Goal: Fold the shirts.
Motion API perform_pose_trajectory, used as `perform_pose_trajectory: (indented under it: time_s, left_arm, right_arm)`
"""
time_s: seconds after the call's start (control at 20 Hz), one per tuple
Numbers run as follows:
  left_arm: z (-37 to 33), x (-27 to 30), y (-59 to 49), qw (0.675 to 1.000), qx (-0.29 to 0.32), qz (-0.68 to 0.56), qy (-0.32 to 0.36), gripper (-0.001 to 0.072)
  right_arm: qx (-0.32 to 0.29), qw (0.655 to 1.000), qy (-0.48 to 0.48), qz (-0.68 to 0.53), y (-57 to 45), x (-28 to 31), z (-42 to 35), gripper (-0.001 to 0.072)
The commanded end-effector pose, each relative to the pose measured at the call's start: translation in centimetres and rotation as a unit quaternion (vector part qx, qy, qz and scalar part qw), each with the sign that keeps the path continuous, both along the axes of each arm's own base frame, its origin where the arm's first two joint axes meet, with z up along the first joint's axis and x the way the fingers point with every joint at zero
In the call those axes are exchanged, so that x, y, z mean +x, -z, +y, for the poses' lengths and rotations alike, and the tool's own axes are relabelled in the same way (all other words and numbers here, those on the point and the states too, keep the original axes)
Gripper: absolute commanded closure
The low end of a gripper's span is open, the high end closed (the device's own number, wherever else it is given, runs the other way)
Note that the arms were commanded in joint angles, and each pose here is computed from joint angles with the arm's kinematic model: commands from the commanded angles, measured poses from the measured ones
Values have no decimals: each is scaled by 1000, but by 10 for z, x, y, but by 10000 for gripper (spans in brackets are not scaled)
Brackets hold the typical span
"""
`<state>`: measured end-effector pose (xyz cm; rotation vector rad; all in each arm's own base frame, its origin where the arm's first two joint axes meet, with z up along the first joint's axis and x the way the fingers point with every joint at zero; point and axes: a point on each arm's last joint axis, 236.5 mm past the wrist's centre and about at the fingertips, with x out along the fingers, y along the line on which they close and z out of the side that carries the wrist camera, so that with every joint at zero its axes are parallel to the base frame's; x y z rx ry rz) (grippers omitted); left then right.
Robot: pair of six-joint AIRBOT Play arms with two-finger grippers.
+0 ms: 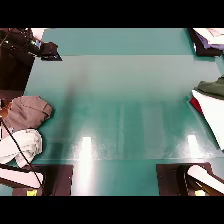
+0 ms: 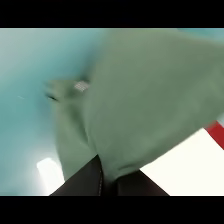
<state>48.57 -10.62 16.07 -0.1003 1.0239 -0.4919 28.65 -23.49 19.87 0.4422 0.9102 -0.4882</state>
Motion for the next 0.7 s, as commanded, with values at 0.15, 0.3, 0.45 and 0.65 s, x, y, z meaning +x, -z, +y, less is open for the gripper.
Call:
perform_pose_trajectory:
  time_s: [0.15,0.3,0.45,0.65]
  left_arm:
    - [0,-1,1,1000,2,0,4,684]
    - [0,-1,1,1000,2,1,4,684]
    - [-1,-2,1,1000,2,2,5,683]
    - [0,-1,0,1000,2,0,4,683]
  right_arm:
    - [-14,982,93,162,38,-74,-28,695]
    - [-7,963,111,243,72,-108,-32,515]
    - [0,949,126,288,92,-131,-35,259]
    - [71,972,105,196,99,-80,-4,262]
